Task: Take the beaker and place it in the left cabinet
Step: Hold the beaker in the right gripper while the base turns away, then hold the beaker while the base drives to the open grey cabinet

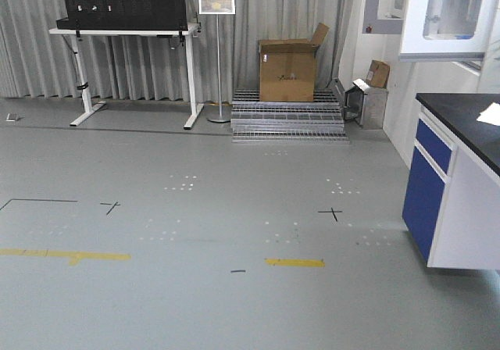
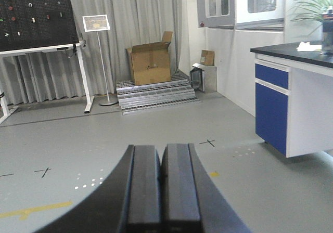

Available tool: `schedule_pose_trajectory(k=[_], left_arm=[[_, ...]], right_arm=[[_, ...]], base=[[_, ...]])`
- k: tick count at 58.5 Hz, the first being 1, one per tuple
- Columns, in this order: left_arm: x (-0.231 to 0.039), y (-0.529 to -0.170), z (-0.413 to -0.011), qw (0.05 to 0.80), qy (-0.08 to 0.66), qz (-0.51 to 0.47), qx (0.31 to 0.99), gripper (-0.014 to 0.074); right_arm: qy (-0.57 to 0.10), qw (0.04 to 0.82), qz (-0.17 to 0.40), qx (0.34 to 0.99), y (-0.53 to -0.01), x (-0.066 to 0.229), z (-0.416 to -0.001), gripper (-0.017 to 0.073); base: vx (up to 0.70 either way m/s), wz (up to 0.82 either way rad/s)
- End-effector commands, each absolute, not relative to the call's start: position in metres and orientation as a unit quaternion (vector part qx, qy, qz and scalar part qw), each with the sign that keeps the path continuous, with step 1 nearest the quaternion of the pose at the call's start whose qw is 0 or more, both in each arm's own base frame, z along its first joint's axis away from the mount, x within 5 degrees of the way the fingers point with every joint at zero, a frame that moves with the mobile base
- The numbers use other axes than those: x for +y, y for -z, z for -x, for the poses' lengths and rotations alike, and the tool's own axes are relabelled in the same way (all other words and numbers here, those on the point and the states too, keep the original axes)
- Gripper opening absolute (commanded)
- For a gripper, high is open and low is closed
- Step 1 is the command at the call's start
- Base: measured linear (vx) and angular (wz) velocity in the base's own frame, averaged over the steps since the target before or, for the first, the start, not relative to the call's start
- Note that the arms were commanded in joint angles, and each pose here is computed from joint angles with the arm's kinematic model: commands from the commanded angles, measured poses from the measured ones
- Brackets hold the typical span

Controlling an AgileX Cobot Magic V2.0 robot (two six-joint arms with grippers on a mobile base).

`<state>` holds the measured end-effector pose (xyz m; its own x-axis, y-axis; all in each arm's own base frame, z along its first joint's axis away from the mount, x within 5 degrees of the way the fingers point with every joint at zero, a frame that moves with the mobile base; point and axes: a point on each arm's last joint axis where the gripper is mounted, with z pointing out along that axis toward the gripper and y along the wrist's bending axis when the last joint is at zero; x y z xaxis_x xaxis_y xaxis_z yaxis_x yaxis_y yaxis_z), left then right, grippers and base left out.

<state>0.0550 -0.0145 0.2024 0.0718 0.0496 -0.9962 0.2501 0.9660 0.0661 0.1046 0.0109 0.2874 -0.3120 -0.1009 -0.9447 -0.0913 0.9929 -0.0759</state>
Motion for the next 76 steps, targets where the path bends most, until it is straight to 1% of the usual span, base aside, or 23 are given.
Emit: schedule_pose_trajectory(k=[1, 76], left_arm=[[-0.0140, -0.2055, -0.0535, 0.752, 0.077, -0.102, 0.646, 0.0001], [-0.0140, -0.2055, -0.0536, 0.752, 0.077, -0.102, 0.647, 0.0001]], right_arm=[[-0.001, 0.620, 0.074, 0.781, -0.3030, 0.0136, -0.1065, -0.0006], [-0.001, 0.620, 0.074, 0.781, -0.3030, 0.0136, -0.1065, -0.0006]], base=[[0.71, -0.01], [0.70, 0.05]])
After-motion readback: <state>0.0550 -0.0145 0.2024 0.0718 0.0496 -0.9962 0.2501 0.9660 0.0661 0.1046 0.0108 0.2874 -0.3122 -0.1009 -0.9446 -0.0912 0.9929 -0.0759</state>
